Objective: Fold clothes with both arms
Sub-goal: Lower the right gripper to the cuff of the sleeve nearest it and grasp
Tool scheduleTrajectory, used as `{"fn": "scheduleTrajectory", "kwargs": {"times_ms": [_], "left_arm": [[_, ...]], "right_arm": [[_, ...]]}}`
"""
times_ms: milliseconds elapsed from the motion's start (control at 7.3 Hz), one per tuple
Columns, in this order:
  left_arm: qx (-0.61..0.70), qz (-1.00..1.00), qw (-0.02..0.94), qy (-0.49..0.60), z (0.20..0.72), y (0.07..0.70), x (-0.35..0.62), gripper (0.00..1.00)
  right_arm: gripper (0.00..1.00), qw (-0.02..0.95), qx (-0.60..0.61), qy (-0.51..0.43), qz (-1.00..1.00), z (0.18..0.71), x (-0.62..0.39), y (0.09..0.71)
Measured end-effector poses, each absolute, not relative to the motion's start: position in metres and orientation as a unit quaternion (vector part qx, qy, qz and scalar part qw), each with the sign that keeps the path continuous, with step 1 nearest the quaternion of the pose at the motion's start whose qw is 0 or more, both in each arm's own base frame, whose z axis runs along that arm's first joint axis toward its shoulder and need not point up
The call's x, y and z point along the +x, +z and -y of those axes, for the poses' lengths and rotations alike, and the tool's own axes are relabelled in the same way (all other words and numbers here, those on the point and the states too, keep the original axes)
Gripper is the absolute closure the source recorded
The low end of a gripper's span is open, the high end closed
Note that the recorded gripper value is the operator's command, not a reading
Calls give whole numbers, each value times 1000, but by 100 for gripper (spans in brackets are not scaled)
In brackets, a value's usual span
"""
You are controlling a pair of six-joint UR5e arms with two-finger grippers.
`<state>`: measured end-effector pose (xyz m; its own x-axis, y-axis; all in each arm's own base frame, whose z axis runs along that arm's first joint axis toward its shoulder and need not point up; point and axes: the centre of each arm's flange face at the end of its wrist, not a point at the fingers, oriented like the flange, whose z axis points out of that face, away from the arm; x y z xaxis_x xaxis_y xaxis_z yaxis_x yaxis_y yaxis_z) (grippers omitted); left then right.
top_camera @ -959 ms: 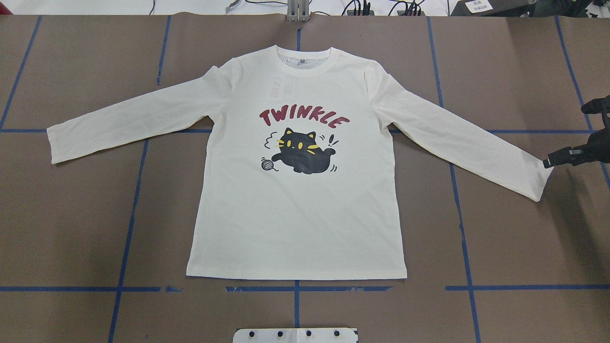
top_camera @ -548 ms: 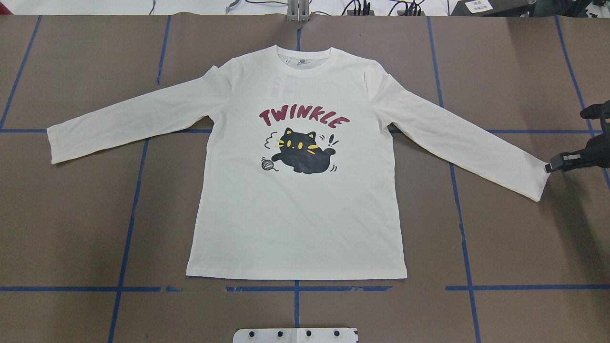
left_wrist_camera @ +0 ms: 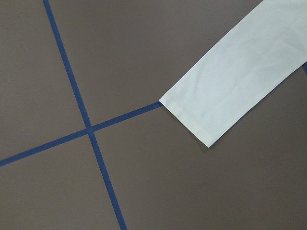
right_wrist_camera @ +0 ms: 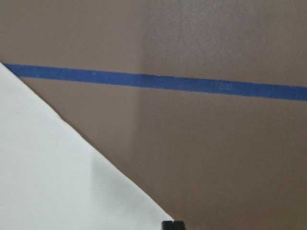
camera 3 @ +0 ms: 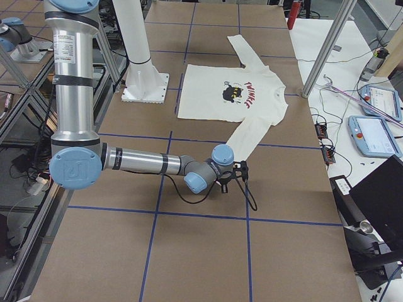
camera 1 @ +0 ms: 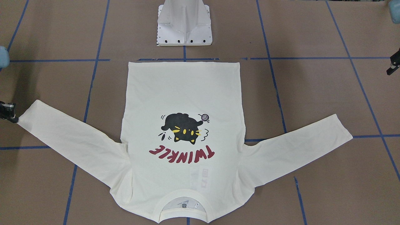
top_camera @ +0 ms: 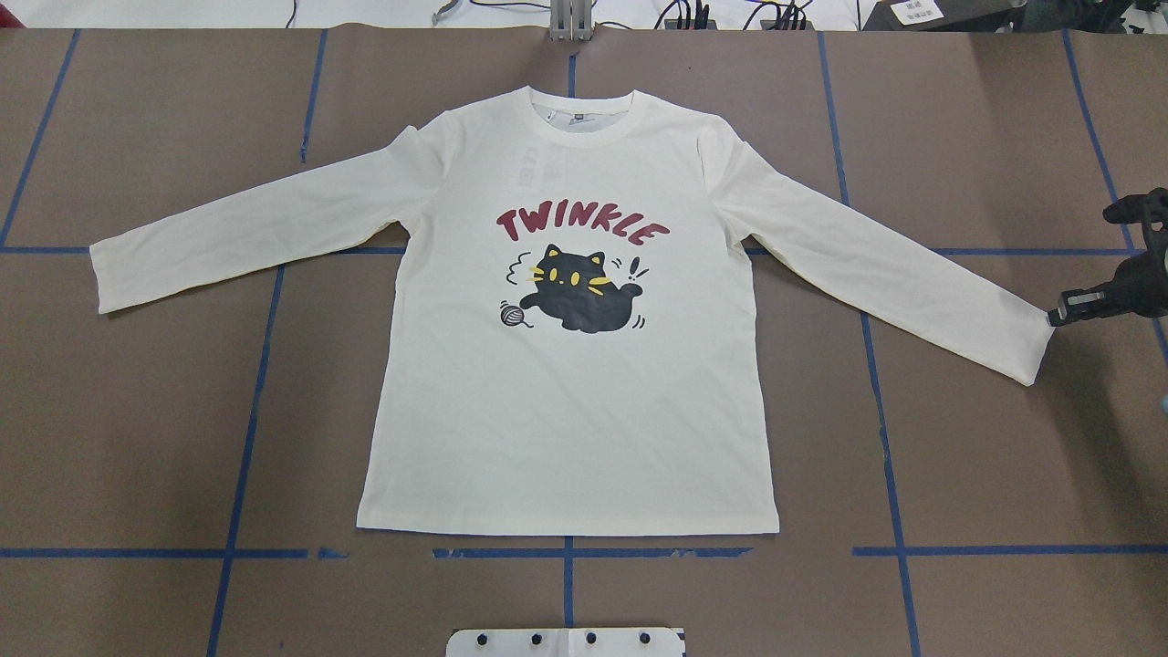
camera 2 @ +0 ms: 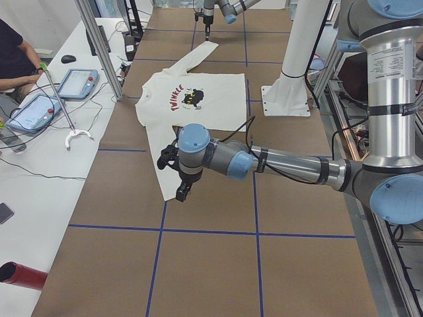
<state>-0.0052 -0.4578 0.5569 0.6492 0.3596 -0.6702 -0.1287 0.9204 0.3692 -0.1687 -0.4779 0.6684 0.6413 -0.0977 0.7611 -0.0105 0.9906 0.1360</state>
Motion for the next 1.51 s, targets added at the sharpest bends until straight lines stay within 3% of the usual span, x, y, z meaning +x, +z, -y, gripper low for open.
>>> {"fn": "scheduleTrajectory", "kwargs": {"times_ms": [137,274,822,1508], "left_arm": [[145,-396,896,136,458,557,-5,0],[145,-396,896,136,458,557,-5,0],[146,-396,896,136,458,556,-5,0],[147,-395,896,136,457,556,-5,0]], "right_arm": [[9,901,61,-27,429,477,-169,667],[3,899,57,-28,433,475,-168,667],[2,900,42,18,434,483,-164,666],[15,899,28,60,434,494,-166,665]]}}
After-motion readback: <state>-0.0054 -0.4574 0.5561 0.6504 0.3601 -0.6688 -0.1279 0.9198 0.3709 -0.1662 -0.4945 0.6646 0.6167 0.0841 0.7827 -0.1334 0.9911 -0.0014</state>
